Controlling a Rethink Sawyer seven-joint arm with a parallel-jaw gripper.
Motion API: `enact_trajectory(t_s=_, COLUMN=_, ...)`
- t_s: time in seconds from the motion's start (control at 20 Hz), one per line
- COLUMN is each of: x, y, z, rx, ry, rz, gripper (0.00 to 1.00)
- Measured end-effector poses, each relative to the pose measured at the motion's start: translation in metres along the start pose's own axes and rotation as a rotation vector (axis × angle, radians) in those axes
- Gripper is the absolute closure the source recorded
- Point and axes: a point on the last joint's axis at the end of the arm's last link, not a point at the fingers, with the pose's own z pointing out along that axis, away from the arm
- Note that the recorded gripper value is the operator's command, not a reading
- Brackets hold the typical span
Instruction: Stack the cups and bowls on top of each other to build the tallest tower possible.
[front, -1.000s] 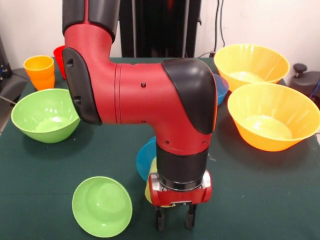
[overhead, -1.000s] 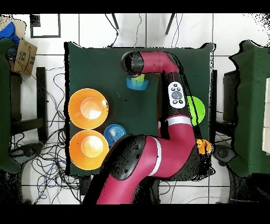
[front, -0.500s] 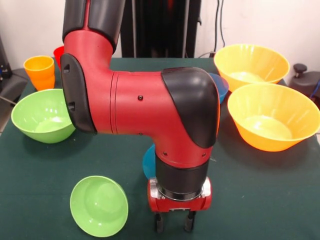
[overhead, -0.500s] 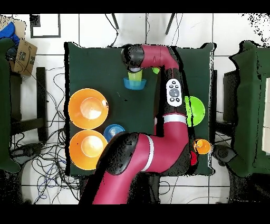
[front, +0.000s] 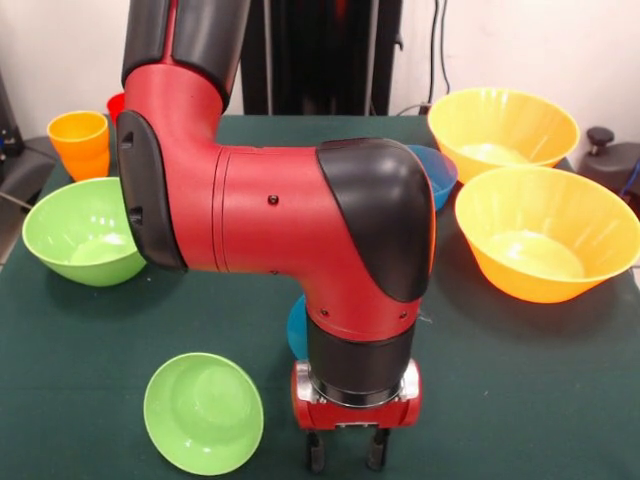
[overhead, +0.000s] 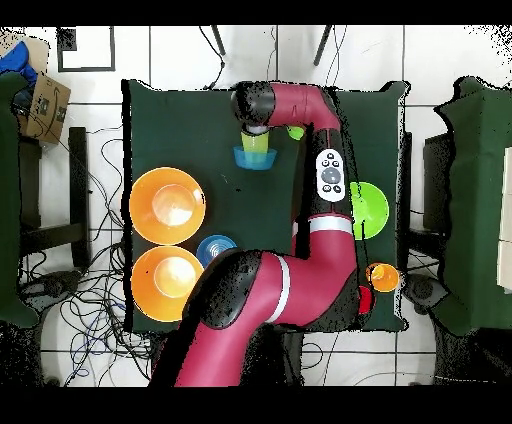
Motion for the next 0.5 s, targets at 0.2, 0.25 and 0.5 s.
enact_trajectory(t_s=0.2, x=-0.0007, y=-0.0009, z=0.0001, rx=0.000, ry=-0.002, rz=0.003, gripper=0.00)
enact_trajectory(t_s=0.25, x=-0.0013, y=-0.0015, z=0.0000, rx=0.001, ry=-0.001, rz=0.004, gripper=0.00)
enact_trajectory(t_s=0.5, x=-0.0022, y=-0.0068, z=-0.0034, rx=0.012, ry=0.042, rz=0.014, gripper=0.00)
